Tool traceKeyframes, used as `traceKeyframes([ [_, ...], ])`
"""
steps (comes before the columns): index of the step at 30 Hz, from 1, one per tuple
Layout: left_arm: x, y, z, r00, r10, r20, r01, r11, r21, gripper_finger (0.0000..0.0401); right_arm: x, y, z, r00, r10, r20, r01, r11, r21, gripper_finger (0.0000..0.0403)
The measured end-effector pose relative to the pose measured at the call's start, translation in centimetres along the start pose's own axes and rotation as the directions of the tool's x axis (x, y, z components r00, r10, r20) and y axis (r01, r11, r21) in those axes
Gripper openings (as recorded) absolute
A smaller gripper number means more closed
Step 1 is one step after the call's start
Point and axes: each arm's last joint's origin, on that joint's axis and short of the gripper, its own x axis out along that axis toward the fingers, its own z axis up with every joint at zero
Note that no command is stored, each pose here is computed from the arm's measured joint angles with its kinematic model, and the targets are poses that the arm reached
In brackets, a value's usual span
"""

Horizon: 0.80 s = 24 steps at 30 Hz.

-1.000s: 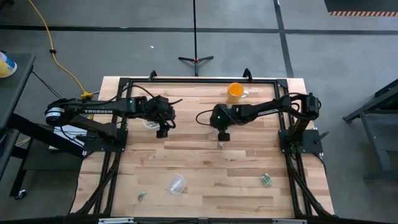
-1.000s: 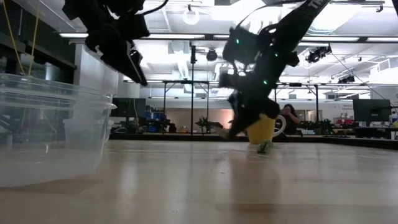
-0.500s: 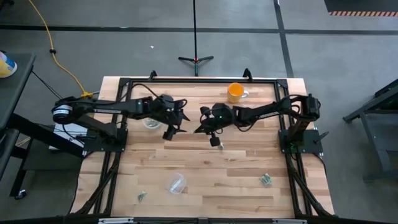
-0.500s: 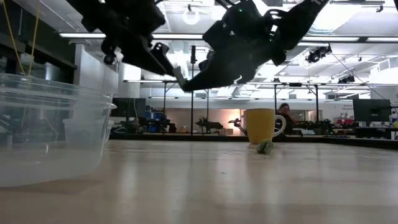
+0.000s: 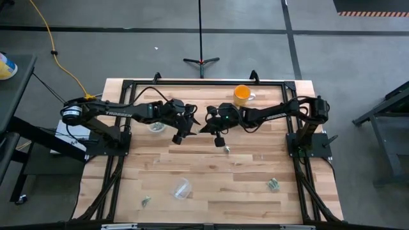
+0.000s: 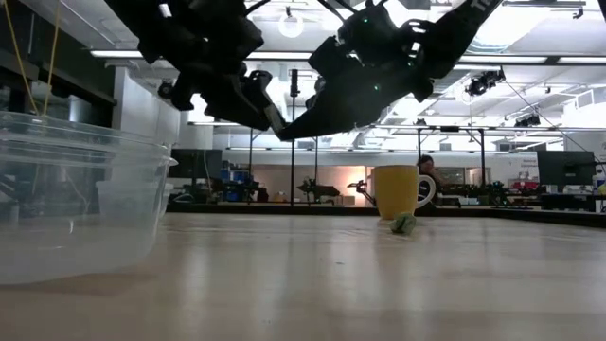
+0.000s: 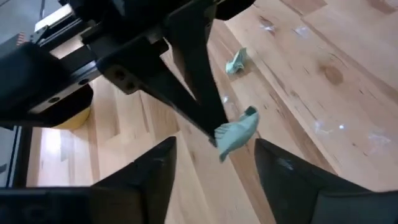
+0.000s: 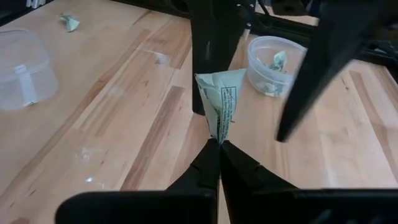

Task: Pick and place items into bin
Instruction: Put the stevia packet into the bottom transparent bin

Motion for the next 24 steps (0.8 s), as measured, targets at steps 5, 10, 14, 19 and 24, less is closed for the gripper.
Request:
traceKeyframes([
  [5,0.0,0.0,0.0,1.0,-0.018,0.013,0.018,1.0,0.024,0.0179,-0.1,-0.4,-0.1,1.0,-0.011,-0.001,0.011,1.0,0.011,0.0],
  [10,0.0,0.0,0.0,1.0,-0.017,0.013,0.016,0.999,0.032,0.0101,-0.2,-0.5,-0.1,1.0,-0.014,0.0,0.014,1.0,0.013,0.0],
  [14,0.0,0.0,0.0,1.0,-0.02,0.012,0.019,0.999,0.046,0.0036,-0.2,-0.5,-0.1,1.0,-0.016,0.005,0.016,1.0,0.011,0.0002],
  [19,-0.2,-0.1,0.0,1.0,-0.022,0.006,0.022,0.999,0.034,0.003,-0.1,-0.3,-0.2,1.0,-0.004,-0.01,0.005,0.999,0.039,0.0042],
  [24,-1.2,-0.6,0.9,0.999,-0.027,0.04,0.028,1.0,-0.012,0.0041,-0.1,0.5,-1.0,0.994,0.041,-0.106,-0.034,0.997,0.066,0.014],
])
